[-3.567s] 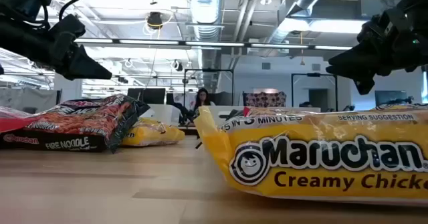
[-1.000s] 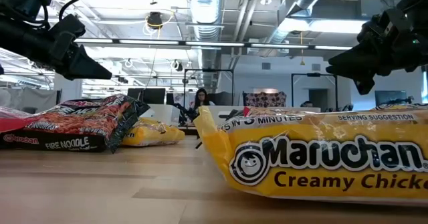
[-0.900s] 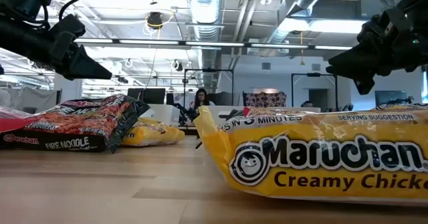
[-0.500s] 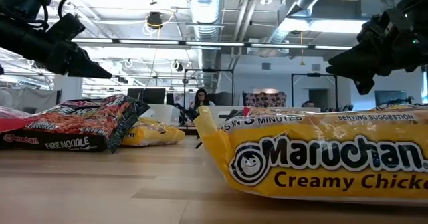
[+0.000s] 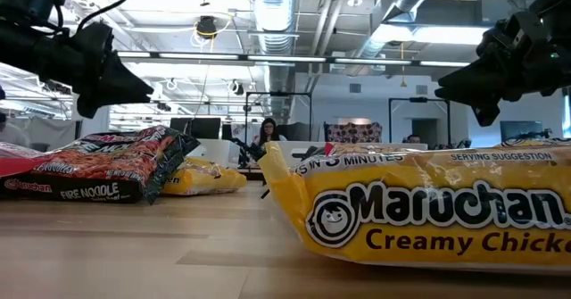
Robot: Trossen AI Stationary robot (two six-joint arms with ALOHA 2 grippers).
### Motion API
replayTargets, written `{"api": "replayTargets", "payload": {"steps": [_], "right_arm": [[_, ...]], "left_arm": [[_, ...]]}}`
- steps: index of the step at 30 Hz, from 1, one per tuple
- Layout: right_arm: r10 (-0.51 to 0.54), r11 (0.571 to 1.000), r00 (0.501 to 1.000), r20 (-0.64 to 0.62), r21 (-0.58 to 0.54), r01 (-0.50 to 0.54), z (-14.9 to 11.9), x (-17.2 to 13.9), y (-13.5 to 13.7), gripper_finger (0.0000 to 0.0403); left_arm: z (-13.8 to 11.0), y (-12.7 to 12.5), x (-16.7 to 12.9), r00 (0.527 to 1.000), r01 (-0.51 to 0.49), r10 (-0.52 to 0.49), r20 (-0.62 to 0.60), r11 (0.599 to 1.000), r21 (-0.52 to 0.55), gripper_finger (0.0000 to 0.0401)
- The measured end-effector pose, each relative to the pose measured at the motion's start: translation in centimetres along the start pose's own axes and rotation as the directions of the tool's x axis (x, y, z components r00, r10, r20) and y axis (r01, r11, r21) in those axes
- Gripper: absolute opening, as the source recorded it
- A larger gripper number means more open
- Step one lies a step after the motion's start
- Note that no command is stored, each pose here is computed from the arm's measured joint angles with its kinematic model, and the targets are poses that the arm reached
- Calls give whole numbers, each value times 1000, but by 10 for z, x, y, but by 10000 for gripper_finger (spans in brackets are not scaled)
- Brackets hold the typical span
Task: Sort Maruchan noodles
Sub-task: Put the black noodle pack into the left white bin
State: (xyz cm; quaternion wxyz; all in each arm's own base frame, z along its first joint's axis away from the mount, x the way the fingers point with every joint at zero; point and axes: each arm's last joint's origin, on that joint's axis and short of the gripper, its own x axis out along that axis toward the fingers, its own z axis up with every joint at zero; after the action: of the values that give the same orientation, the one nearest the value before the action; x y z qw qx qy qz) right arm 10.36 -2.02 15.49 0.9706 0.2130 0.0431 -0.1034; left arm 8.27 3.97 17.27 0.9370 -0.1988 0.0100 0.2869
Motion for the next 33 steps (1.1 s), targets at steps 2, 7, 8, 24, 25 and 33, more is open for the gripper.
{"api": "replayTargets", "payload": {"steps": [2,7,8,24,25,33], "right_arm": [[0,1000,1000,0,0,0,0,0,0,132],[0,1000,1000,0,0,0,0,0,0,132],[1,1000,1000,0,0,-1,0,0,0,132],[9,1000,1000,20,0,-9,2,0,1,132],[9,1000,1000,20,0,-9,2,0,1,132],[10,1000,1000,21,0,-10,2,0,1,132]], "left_arm": [[1,0,0,1000,-16,16,17,1000,-4,105],[2,1,0,999,-43,43,31,999,-5,105],[2,1,0,999,-45,45,28,999,-4,105],[6,-2,-1,998,2,3,57,997,-78,105],[6,-2,-1,998,1,4,55,996,-86,105],[5,-1,-1,999,1,4,43,992,-127,107]]}}
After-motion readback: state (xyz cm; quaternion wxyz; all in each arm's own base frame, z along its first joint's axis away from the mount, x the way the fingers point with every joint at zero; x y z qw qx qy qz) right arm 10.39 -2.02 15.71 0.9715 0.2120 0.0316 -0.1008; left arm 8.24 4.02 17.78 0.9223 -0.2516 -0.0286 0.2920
